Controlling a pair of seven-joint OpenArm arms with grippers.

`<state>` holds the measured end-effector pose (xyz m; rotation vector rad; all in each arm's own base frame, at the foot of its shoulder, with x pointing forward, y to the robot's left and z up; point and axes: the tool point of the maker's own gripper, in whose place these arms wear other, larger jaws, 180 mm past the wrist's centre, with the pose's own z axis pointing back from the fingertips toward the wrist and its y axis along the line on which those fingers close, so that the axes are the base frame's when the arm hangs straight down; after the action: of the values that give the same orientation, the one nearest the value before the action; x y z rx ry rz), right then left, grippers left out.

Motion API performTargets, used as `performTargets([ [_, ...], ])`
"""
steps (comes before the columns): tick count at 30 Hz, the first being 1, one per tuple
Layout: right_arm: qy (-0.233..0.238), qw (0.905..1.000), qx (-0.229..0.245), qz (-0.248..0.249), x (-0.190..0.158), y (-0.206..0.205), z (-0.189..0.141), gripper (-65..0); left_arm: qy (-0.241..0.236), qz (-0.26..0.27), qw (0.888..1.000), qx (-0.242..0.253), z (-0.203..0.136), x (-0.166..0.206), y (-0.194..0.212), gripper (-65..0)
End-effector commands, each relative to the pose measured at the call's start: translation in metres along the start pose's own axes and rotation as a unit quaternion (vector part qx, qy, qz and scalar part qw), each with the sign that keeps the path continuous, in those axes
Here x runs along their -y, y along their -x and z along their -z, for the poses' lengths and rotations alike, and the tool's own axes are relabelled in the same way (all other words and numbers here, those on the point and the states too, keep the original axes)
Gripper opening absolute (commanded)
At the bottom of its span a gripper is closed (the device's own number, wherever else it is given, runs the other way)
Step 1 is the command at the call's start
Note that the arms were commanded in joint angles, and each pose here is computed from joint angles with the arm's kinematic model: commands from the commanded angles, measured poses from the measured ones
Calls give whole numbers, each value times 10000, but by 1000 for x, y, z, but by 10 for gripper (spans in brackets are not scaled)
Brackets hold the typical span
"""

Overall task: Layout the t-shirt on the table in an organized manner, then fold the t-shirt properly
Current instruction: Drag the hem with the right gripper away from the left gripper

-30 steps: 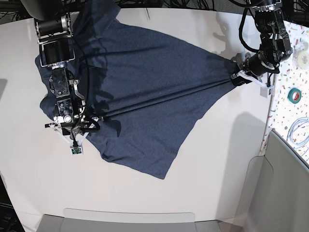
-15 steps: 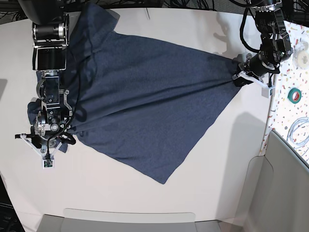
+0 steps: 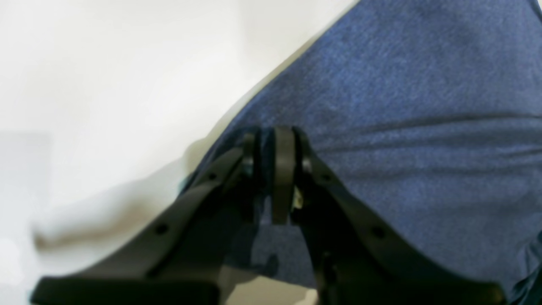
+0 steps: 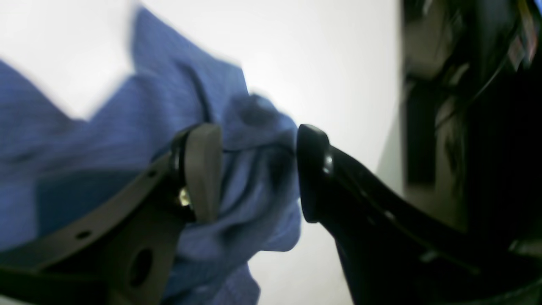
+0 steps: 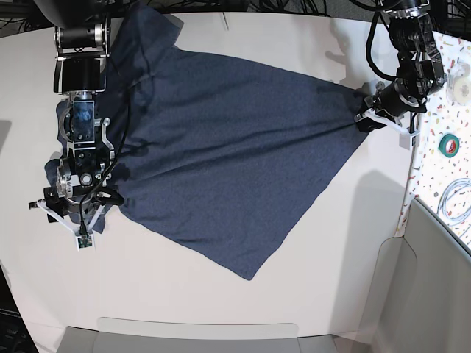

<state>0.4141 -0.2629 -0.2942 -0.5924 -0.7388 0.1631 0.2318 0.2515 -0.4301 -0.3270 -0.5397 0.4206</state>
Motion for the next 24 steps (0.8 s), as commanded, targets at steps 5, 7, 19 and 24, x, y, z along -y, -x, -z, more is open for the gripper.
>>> performTargets([
  [5, 38, 9957, 919, 93, 10, -53, -37, -362, -508, 29, 9980, -366, -3, -24, 16, -598],
  [7, 90, 9948, 1009, 144, 16, -65, -38, -362, -508, 29, 9980, -366, -3, -24, 16, -598],
  [19, -483, 9978, -134, 443, 8, -67, 58, -362, -508, 29, 9980, -366, -3, -24, 16, -598],
  [24, -979, 9926, -336, 628, -15, -57, 77, -361, -508, 29, 9980, -366, -3, -24, 16, -598],
])
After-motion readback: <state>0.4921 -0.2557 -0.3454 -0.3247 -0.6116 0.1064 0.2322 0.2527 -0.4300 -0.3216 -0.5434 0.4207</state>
